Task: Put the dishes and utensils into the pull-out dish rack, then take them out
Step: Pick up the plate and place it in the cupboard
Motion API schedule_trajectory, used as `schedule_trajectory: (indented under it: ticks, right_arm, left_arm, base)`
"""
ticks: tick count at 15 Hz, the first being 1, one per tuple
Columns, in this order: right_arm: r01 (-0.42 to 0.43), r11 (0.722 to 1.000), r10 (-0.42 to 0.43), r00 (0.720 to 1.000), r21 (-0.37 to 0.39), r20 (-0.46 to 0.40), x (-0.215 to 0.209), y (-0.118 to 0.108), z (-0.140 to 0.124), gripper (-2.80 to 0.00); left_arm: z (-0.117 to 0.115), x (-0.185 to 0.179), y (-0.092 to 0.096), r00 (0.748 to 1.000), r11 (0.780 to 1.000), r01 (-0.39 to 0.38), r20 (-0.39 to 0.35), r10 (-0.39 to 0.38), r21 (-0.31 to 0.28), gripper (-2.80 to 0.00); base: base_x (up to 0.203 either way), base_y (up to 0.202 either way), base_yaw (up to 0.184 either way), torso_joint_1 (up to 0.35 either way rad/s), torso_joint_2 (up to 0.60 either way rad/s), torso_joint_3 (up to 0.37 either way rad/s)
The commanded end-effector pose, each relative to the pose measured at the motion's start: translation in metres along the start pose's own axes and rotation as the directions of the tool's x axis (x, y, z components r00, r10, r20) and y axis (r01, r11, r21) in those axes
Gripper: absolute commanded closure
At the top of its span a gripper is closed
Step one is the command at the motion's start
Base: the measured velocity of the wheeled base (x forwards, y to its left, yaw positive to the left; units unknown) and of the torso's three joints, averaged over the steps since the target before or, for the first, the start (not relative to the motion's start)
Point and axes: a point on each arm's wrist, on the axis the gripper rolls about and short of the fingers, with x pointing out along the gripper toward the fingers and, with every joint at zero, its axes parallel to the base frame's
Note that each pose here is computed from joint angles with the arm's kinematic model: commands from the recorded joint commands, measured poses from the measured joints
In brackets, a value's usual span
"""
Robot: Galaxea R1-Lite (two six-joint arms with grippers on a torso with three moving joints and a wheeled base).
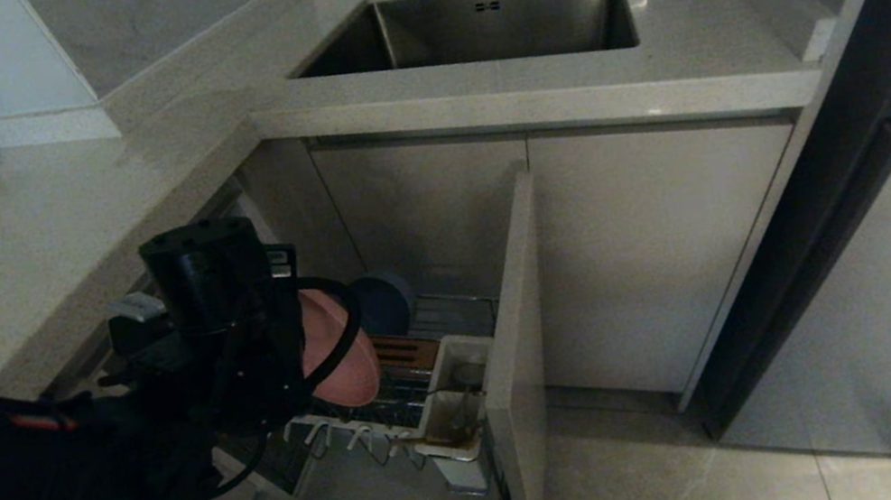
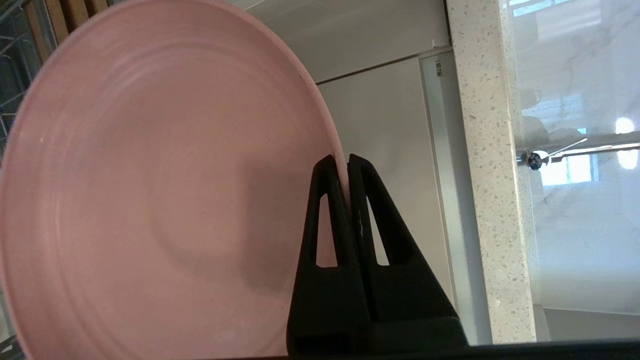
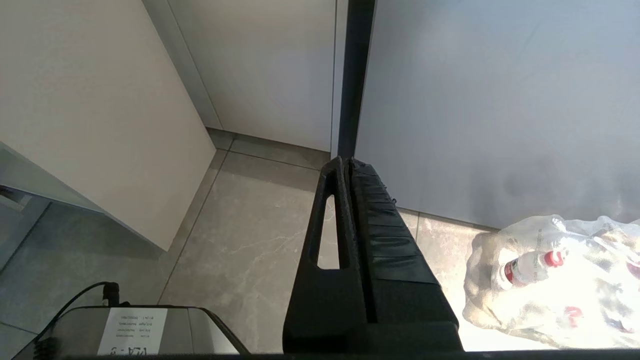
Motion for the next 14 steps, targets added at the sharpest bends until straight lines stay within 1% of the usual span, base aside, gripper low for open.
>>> schedule_trajectory:
  ticks: [1, 4, 8, 11, 14]
  right_arm:
    - [-0.001, 1.0, 0.001, 1.0, -0.001, -0.001, 0.0, 0.0, 0.0, 0.0]
    - [-0.001, 1.0, 0.001, 1.0, -0.001, -0.001, 0.0, 0.0, 0.0, 0.0]
    - [-0.001, 1.0, 0.001, 1.0, 0.0, -0.001, 0.0, 0.0, 0.0, 0.0]
    - [-0.001, 1.0, 0.001, 1.0, 0.0, -0.001, 0.0, 0.0, 0.0, 0.0]
    - [-0.002, 1.0, 0.002, 1.0, 0.0, -0.001, 0.0, 0.0, 0.0, 0.0]
  left_arm:
    - [0.0, 0.002, 0.0, 1.0, 1.0, -0.001, 0.007, 0.001, -0.011, 0.0]
    - [-0.003, 0.006, 0.0, 1.0, 1.0, -0.001, 0.008, 0.001, -0.011, 0.0]
    - [-0.01, 0.013, 0.008, 1.0, 1.0, -0.021, 0.005, 0.021, 0.008, 0.0]
    - [-0.011, 0.018, 0.012, 0.999, 1.0, -0.029, -0.012, 0.029, 0.008, 0.0]
    - [-0.012, 0.02, 0.012, 1.0, 1.0, -0.028, -0.014, 0.028, 0.007, 0.0]
  base:
    - [0.0, 0.0, 0.0, 0.0, 0.0, 0.0]
    - [0.0, 0.0, 0.0, 0.0, 0.0, 0.0]
    - [0.0, 0.0, 0.0, 0.0, 0.0, 0.0]
    - [0.0, 0.0, 0.0, 0.0, 0.0, 0.0]
    - [0.0, 0.0, 0.0, 0.0, 0.0, 0.0]
